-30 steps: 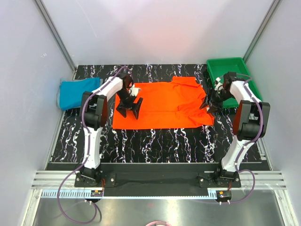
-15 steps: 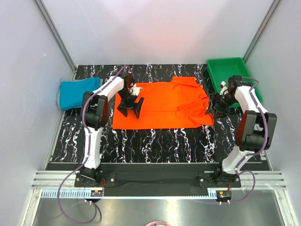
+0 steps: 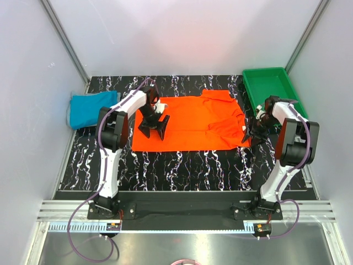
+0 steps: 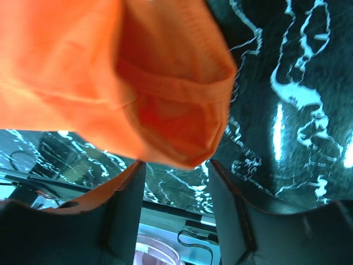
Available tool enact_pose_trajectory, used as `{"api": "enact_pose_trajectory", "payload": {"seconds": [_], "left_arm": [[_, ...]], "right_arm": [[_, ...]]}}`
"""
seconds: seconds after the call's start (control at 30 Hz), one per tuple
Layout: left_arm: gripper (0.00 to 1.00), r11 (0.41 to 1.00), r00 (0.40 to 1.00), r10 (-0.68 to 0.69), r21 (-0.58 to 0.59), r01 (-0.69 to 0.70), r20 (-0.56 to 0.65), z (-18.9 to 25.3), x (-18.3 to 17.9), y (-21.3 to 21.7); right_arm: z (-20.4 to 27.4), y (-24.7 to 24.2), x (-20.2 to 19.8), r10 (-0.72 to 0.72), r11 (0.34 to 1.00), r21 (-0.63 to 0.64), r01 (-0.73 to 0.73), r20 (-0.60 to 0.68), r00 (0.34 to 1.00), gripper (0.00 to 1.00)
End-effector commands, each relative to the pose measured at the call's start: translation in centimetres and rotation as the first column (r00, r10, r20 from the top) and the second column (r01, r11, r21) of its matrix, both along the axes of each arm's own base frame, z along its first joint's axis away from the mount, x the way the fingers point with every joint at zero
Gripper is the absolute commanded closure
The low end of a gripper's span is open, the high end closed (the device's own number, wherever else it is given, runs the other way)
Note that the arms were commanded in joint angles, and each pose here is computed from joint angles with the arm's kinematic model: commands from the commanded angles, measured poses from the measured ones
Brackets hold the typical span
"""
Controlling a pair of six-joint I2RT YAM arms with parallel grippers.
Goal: Fold and stack the t-shirts
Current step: Fold the tshirt
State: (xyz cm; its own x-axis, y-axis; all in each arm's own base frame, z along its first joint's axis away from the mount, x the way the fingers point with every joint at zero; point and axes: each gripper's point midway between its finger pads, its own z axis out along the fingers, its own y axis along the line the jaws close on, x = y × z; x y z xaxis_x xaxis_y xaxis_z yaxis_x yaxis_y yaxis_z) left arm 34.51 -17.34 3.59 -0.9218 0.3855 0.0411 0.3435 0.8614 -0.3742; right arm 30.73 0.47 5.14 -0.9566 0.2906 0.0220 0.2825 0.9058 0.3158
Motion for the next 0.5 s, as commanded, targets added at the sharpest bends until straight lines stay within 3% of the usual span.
{"api": "enact_pose_trajectory", "payload": {"seconds": [0.0, 0.2, 0.47], "left_arm": [[0.07, 1.000, 1.000, 0.004, -0.004, -0.004, 0.003, -0.2, 0.4, -0.4], [0.08, 1.000, 1.000, 0.007, -0.003, -0.007, -0.015, -0.5, 0.1, -0.1], [0.08, 1.000, 1.000, 0.012, -0.004, -0.012, -0.015, -0.4, 0.2, -0.1]], "right_arm": [[-0.4, -1.2, 1.1, 0.026, 0.999, -0.024, -0.025, 0.023, 0.999, 0.45], [-1.0, -1.9, 1.6, 0.098, 0.995, -0.034, -0.098, 0.026, 0.995, 0.52], [1.0, -1.7, 2.6, 0.137, 0.991, -0.019, -0.136, 0.104, 0.985, 0.51]]}}
